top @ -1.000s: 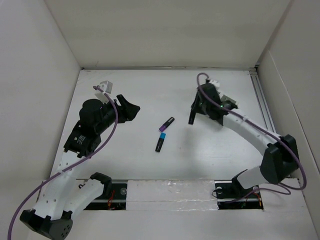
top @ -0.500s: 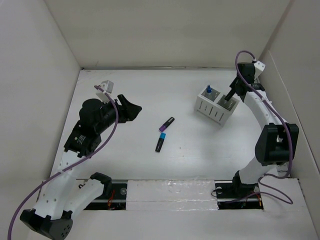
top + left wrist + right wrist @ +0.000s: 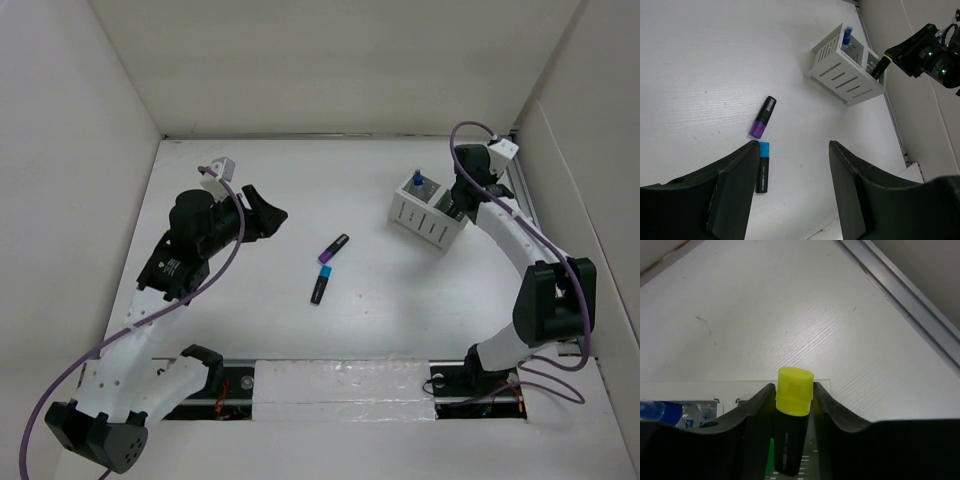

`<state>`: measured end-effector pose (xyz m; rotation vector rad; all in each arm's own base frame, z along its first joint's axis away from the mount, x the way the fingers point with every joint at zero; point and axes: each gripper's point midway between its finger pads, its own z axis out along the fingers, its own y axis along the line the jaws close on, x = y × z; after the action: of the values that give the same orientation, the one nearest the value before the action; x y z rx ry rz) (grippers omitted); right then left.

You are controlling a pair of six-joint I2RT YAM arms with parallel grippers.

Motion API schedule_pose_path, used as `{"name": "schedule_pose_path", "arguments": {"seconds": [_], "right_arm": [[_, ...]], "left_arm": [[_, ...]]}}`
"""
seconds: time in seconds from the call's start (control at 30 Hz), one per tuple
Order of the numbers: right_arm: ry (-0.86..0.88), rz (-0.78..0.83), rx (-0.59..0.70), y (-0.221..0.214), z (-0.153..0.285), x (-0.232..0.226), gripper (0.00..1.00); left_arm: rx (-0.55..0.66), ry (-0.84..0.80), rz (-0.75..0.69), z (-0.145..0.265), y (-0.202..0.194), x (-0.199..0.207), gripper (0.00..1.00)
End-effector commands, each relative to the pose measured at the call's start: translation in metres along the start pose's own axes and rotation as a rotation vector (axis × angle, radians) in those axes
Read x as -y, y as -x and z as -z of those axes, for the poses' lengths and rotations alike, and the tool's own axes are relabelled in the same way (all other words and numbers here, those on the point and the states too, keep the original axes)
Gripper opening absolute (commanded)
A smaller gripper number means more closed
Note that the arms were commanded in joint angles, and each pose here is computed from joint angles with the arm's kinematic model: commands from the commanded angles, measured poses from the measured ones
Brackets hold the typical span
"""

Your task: Organize the desk

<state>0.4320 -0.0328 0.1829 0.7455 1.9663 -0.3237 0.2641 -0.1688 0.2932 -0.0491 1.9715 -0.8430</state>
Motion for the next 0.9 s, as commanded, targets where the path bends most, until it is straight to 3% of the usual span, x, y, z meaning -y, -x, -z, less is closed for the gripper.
{"name": "schedule_pose_path", "arguments": {"seconds": [0.0, 0.13, 0.27, 0.3, 0.4, 0.57, 0.63, 0.67, 0.73, 0.87], "right_arm": [[0.004, -0.065, 0.096, 0.022, 0.019, -0.002, 0.41], [0.051, -0.059, 0.09, 0.023, 0.037, -0.005, 0.62], [0.164, -0.039, 0.087, 0.025, 0.068, -0.02, 0.61], [0.226, -0.017, 0.048, 0.015, 0.082, -0.03, 0.39], [0.382, 0.031, -0.016, -0.012, 0.112, -0.061, 0.04], [0.67, 0.205, -0.258, -0.125, 0.198, -0.118, 0.0], [0.735, 0.221, -0.361, -0.161, 0.221, -0.133, 0.28], [0.784, 0.255, -0.417, -0.185, 0.239, -0.144, 0.54], [0.803, 0.301, -0.457, -0.209, 0.249, -0.151, 0.68], [0.795, 0.422, -0.523, -0.25, 0.263, -0.167, 0.78]], "left_arm": [[0.066, -0.06, -0.031, 0.005, 0.021, 0.018, 0.53], [0.061, -0.059, -0.03, 0.004, 0.019, 0.017, 0.53], [0.073, -0.055, -0.031, 0.005, 0.023, 0.018, 0.53], [0.078, -0.057, -0.026, 0.006, 0.025, 0.02, 0.53], [0.088, -0.075, -0.021, 0.008, 0.028, 0.024, 0.53], [0.1, -0.113, -0.01, 0.016, 0.035, 0.036, 0.53], [0.117, -0.127, -0.011, 0.021, 0.039, 0.04, 0.53], [0.123, -0.134, -0.009, 0.023, 0.04, 0.043, 0.53], [0.128, -0.138, -0.008, 0.025, 0.041, 0.044, 0.53], [0.129, -0.135, -0.01, 0.029, 0.039, 0.043, 0.53]]}}
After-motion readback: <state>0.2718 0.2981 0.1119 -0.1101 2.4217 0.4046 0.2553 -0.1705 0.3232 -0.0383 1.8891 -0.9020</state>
